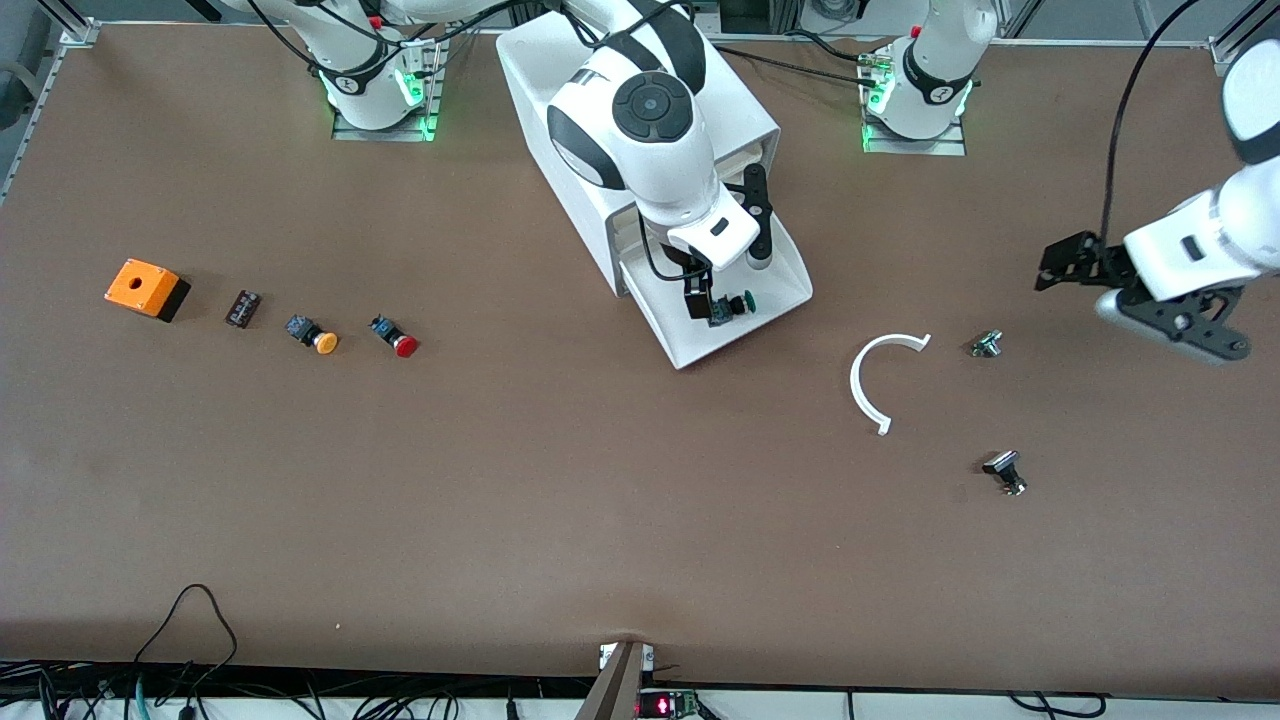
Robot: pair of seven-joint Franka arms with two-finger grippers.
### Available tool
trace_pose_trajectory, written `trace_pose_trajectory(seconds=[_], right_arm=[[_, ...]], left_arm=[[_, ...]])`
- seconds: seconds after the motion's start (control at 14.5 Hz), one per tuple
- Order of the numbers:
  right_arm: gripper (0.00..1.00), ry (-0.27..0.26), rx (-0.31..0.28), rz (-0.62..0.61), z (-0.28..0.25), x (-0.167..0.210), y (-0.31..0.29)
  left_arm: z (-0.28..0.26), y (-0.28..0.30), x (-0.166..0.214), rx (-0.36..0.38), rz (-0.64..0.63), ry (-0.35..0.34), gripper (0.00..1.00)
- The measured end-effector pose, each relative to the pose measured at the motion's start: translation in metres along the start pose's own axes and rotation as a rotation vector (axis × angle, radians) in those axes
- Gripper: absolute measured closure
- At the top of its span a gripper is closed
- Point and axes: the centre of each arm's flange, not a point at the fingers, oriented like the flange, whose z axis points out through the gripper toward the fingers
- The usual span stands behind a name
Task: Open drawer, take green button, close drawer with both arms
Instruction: 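Lower the right gripper over the green button while the left gripper withdraws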
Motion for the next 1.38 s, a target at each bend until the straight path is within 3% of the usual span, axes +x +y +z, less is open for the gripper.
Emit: trace_pose_trajectory(seconds=[0.21, 0.76, 1.38], right_arm=[[0.0, -0.03, 0.028, -0.043, 0.027, -0.004, 0.0], [0.0, -0.043, 0.003, -0.079, 0.084, 0.006, -0.006], [0.0, -0.037, -0.036, -0.142, 0.125, 0.022, -0.023]], left_arm=[[-0.035, 0.004, -0.02, 0.094, -0.001, 0.003, 0.0], [-0.044, 0.015, -0.033, 0.073, -0.252, -0.015, 0.0], [-0.047, 0.011, -0.032, 0.052, -0.297, 0.018, 0.0]])
